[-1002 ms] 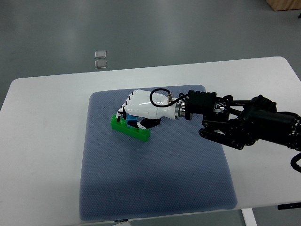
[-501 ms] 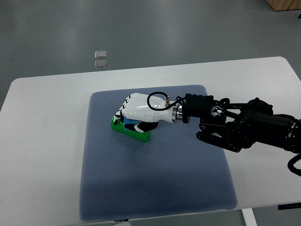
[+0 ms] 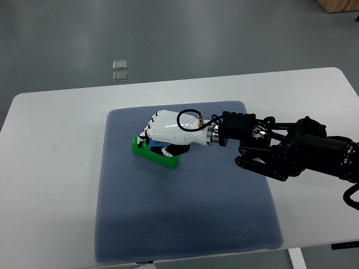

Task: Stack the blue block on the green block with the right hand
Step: 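Press the blue block down onto the green block's studs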

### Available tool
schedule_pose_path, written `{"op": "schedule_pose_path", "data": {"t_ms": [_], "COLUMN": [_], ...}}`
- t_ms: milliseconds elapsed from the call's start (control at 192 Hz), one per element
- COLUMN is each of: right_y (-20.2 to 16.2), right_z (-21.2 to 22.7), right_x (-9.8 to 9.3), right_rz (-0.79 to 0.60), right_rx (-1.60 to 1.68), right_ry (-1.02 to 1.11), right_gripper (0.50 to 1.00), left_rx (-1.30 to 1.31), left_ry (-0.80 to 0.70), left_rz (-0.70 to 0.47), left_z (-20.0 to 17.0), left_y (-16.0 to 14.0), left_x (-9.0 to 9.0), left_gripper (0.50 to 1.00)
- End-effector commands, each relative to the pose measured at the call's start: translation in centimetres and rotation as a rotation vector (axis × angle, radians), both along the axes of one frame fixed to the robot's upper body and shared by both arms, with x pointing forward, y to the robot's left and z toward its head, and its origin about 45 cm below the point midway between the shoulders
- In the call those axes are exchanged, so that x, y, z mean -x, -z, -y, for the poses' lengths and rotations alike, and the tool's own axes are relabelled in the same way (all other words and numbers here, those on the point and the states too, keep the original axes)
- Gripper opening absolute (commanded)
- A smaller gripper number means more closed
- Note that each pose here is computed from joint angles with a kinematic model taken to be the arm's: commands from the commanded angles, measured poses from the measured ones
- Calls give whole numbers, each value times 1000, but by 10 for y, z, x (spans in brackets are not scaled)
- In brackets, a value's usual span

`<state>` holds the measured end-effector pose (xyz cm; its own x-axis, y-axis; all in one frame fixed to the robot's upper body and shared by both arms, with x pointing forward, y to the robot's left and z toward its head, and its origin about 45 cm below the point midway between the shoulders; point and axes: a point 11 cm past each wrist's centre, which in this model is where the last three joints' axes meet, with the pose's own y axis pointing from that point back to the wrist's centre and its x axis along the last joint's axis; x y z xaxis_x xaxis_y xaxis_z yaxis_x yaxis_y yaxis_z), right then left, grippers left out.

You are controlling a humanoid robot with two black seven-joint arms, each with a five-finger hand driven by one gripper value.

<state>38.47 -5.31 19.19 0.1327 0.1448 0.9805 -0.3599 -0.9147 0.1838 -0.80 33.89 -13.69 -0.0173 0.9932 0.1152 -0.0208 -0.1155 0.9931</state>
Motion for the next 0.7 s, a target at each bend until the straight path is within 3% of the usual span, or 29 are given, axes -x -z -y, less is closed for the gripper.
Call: {"op": "schedule_pose_path", "data": {"t_ms": [0, 694], "right_y": [1, 9], "right_z": [0, -1], "right_x": [1, 1], "right_rz": [-3, 3], "right_rx": [0, -12], "right_ry": [1, 15], "right_gripper": [515, 513], "left_rx": [0, 0], "left_ry": [0, 0], "left_rz": [1, 1], "left_z": [0, 0], "left_y": [0, 0], "left_x": [0, 0], "left_gripper": [1000, 1000]}}
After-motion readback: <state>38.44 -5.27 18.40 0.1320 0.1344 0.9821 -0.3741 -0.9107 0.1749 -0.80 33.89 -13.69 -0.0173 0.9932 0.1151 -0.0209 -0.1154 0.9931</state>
